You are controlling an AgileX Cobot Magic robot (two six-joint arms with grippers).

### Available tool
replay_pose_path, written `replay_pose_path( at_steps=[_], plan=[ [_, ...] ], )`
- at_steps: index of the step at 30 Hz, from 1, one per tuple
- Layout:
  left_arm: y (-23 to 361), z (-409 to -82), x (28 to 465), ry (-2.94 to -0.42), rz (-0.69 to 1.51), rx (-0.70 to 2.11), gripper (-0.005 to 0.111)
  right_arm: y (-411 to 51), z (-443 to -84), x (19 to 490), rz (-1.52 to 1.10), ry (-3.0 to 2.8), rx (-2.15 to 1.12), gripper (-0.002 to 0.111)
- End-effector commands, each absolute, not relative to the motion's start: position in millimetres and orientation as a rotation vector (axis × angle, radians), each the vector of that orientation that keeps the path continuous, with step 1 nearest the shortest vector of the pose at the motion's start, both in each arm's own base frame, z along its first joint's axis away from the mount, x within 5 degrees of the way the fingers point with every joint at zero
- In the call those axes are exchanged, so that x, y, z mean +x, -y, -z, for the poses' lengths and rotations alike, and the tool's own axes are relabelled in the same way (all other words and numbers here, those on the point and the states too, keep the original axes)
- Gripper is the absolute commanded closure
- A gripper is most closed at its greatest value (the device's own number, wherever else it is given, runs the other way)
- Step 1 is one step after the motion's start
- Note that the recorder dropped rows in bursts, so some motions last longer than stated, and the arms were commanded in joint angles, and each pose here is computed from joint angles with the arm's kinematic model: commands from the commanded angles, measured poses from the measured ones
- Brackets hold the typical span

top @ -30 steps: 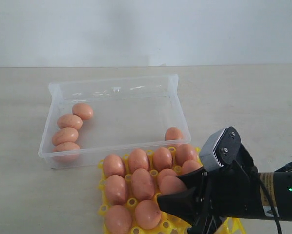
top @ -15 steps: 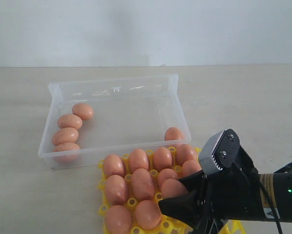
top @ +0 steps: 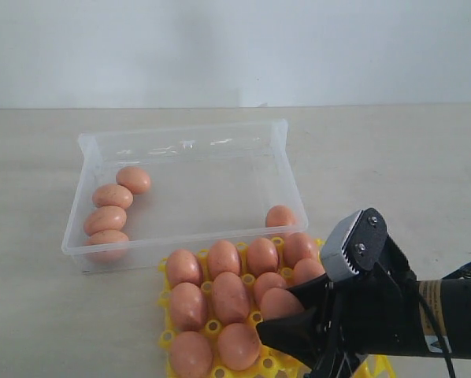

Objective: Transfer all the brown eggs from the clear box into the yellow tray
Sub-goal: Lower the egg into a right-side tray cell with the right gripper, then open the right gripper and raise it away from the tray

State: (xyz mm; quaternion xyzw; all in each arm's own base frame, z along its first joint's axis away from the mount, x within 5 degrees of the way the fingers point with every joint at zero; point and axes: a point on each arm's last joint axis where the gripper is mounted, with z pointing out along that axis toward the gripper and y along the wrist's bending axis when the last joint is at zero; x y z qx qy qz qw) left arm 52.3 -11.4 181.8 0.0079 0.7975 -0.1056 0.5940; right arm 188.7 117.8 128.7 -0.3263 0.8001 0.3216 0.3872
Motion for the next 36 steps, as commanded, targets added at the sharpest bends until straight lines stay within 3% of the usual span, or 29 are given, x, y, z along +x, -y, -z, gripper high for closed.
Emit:
replay_pose_path(
  at_steps=[1, 12, 21, 24, 28, 32, 36],
  plan=[
    [11.4, -180.8, 52.8, -1.854, 0.239, 0.026, 0.103, -117.2, -130.0, 190.9, -0.817, -2.027, -0.817, 0.056],
    [11.4, -180.8, 52.8, -1.854, 0.239, 0.026, 0.103, -118.4, -132.3, 191.2, -0.837, -2.001, -0.808, 0.055],
    [11.4, -180.8, 52.8, -1.854, 0.239, 0.026, 0.103, -126.3, -158.0, 195.0, -1.028, -1.747, -0.657, 0.056],
    [11.4, -180.8, 52.8, -1.854, 0.239, 0.026, 0.103, -126.9, -164.3, 197.9, -1.051, -1.693, -0.621, 0.070],
    [11.4, -180.8, 52.8, -1.854, 0.239, 0.026, 0.103, -132.6, -169.0, 199.5, -1.086, -1.661, -0.718, 0.109],
    [11.4, -180.8, 52.8, -1.854, 0.239, 0.026, 0.103, -141.6, -181.8, 200.5, -1.123, -1.622, -0.809, 0.108],
    [11.4, -180.8, 52.8, -1.854, 0.239, 0.026, 0.103, -156.6, -205.2, 205.2, -1.003, -1.587, -0.907, 0.108]
  ],
)
